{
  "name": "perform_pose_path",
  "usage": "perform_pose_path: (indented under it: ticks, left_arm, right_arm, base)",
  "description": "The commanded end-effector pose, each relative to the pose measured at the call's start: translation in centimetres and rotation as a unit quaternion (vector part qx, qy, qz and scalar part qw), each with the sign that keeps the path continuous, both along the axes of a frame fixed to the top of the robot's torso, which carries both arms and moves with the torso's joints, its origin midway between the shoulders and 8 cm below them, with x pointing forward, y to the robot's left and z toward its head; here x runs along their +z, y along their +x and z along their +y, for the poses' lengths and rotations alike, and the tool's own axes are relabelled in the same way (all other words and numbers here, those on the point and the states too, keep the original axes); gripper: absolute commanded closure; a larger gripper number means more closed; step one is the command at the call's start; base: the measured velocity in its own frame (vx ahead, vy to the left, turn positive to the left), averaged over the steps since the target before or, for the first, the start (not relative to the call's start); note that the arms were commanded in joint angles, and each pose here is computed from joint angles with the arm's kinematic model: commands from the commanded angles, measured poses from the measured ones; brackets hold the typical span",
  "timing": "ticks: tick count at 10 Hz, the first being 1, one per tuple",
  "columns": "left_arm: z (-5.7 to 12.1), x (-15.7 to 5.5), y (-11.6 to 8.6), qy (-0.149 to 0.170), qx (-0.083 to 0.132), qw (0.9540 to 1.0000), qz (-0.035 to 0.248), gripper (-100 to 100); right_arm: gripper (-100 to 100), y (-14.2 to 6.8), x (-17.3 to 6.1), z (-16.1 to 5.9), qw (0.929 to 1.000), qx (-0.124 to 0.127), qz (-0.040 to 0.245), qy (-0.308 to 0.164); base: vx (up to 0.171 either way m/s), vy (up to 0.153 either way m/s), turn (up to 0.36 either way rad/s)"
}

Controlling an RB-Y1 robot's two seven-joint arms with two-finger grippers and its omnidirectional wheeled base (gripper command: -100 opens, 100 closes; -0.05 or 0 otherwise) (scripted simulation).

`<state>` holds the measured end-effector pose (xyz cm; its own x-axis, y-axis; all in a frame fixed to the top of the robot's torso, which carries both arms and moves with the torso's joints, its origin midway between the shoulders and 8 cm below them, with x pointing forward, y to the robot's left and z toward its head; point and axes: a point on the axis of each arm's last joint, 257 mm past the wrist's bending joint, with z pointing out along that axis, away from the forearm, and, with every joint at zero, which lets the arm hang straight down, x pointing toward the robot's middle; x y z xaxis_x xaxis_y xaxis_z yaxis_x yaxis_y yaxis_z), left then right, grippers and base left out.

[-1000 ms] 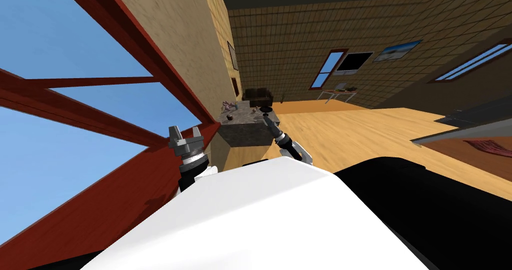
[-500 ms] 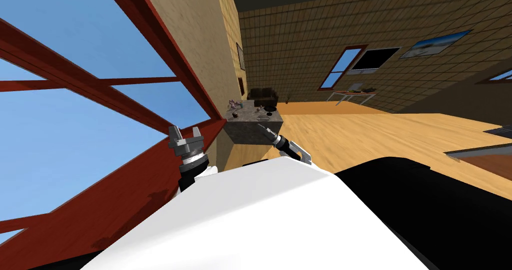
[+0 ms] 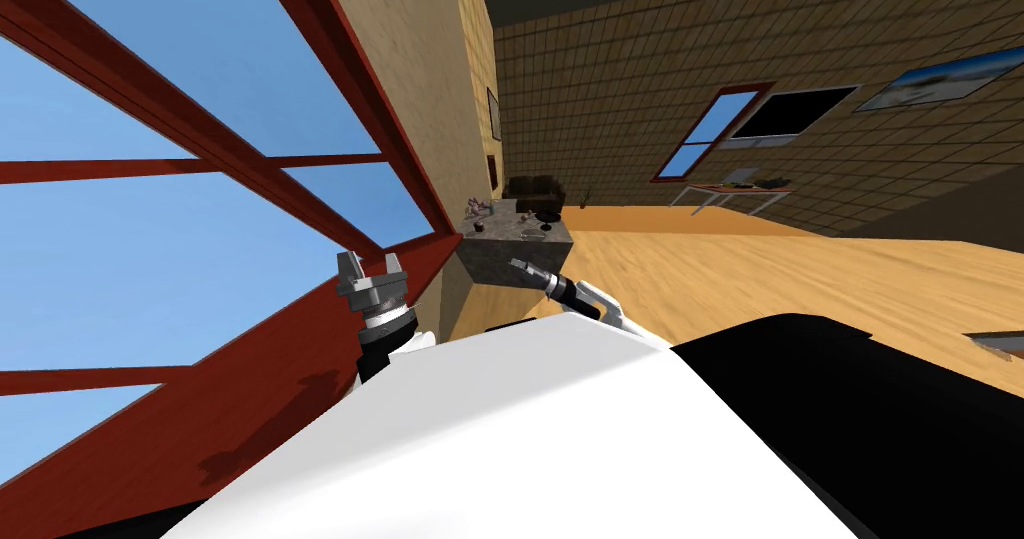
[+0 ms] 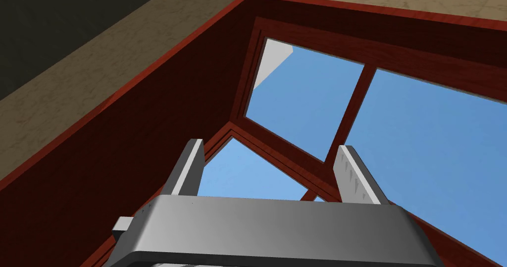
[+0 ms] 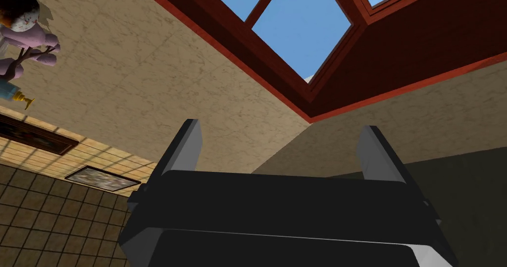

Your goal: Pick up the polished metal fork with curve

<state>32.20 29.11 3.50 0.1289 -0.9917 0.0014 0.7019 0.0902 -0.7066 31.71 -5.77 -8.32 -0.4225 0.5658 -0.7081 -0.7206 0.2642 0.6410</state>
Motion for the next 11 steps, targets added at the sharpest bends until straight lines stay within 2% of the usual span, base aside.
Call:
perform_pose_path:
  ticks: [1, 3, 4, 5, 6, 8, 9, 10, 11]
  left_arm:
    - [0.0, 0.0, 0.0, 0.0, 0.0, 1.0, 0.0, 0]
    - [0.0, 0.0, 0.0, 0.0, 0.0, 1.0, 0.0, 0]
    - [0.0, 0.0, 0.0, 0.0, 0.0, 1.0, 0.0, 0]
    - [0.0, 0.0, 0.0, 0.0, 0.0, 1.0, 0.0, 0]
    - [0.0, 0.0, 0.0, 0.0, 0.0, 1.0, 0.0, 0]
    - [0.0, 0.0, 0.0, 0.0, 0.0, 1.0, 0.0, 0]
    - [0.0, 0.0, 0.0, 0.0, 0.0, 1.0, 0.0, 0]
    - [0.0, 0.0, 0.0, 0.0, 0.0, 1.0, 0.0, 0]
    - [0.0, 0.0, 0.0, 0.0, 0.0, 1.0, 0.0, 0]
  right_arm:
    - [-100, -0.7, -2.2, 0.4, 0.9992, 0.016, 0.008, -0.035]
    - [-100, -0.9, -2.9, 0.1, 0.9983, 0.021, 0.01, -0.053]
    - [-100, -1.3, -4.9, 0.0, 0.9958, 0.032, 0.018, -0.084]
    - [-100, -1.4, -5.4, -0.3, 0.9945, 0.035, 0.019, -0.097]
    - [-100, -1.7, -7.4, -0.6, 0.9909, 0.043, 0.028, -0.124]
    - [-100, -1.9, -8.1, -1.2, 0.9883, 0.047, 0.03, -0.142]
    - [-100, -2.2, -10.3, -2.0, 0.9822, 0.054, 0.04, -0.176]
    - [-100, -2.3, -10.7, -2.6, 0.9795, 0.056, 0.041, -0.189]
    - [-100, -2.5, -12.9, -3.7, 0.9722, 0.06, 0.052, -0.22]
  base:
    - [-0.036, 0.027, 0.228]
    - [-0.017, 0.019, 0.029]
    - [-0.008, 0.035, 0.198]
    - [-0.006, 0.03, 0.107]
    - [0.0, 0.046, 0.155]
    - [0.001, 0.024, 0.051]
    - [0.014, 0.025, 0.187]
    - [0.022, 0.026, 0.105]
    - [0.046, 0.045, 0.191]
